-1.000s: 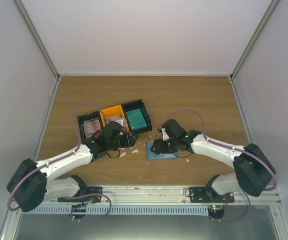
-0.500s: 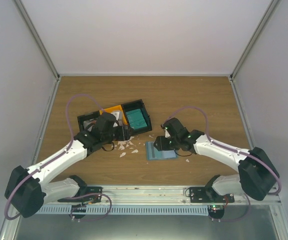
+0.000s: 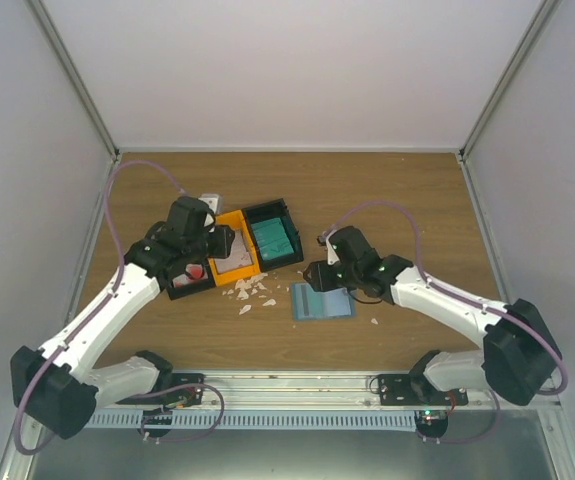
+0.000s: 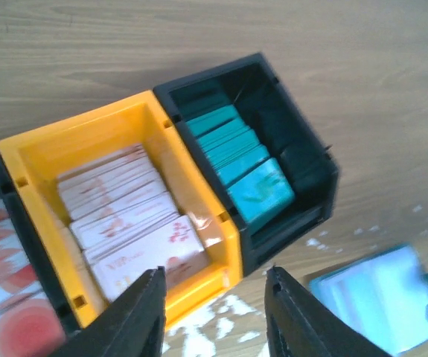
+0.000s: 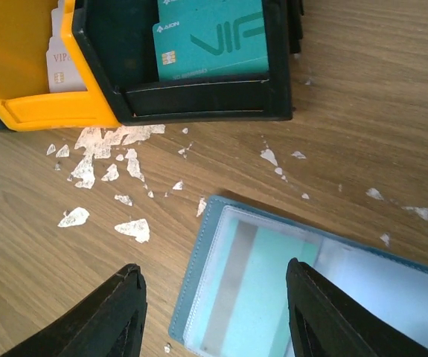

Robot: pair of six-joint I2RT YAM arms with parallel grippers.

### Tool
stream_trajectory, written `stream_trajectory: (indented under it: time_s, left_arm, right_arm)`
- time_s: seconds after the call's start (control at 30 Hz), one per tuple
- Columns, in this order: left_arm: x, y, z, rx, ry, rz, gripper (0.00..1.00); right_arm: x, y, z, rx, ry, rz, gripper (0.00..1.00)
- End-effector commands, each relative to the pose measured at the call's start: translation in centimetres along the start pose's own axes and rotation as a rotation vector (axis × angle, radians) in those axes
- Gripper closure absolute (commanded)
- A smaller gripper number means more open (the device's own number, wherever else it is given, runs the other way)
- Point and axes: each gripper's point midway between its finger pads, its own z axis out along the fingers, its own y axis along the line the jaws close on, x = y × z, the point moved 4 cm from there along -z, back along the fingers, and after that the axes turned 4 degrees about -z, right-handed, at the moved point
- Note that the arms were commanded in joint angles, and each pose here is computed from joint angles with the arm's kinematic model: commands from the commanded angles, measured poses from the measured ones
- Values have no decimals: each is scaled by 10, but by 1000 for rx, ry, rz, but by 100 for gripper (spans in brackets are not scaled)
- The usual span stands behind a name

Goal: Put the credit cards into the card holder
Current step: Pick up the credit card from the storage box.

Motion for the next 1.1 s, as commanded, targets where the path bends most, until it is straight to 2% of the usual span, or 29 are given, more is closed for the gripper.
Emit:
stream_trajectory:
  time_s: [0.0,0.2,0.33,0.43,0.67,0.73,0.87,0.97,1.07]
  left_arm:
    - [14,4,18,30,108,85,65]
    - [13,4,65,9,226,239,81]
    - [16,5,91,22,264,316,83]
    - [24,11,108,10,329,376,81]
    - [44,28,138,-65,489,443,62]
    - [51,32,142,-69,521,464,62]
    - [52,38,145,-67,524,456,73]
    - [52,41,150,-68,531,454,71]
    - [51,44,155,-83,551,456,61]
  right_arm:
    - [-10,13,11,-68,-21,-43,48]
    - [-11,20,33,-131,12,-13,51]
    - [-18,23,47,-142,22,-11,52]
    - [-23,23,59,-133,34,-19,52]
    - [-24,14,87,-70,92,8,53]
    - [-26,9,90,-47,86,25,54]
    - [-28,-2,95,-12,83,54,53]
    - [-27,-9,99,3,90,72,54]
    - [-30,-14,102,8,89,83,54]
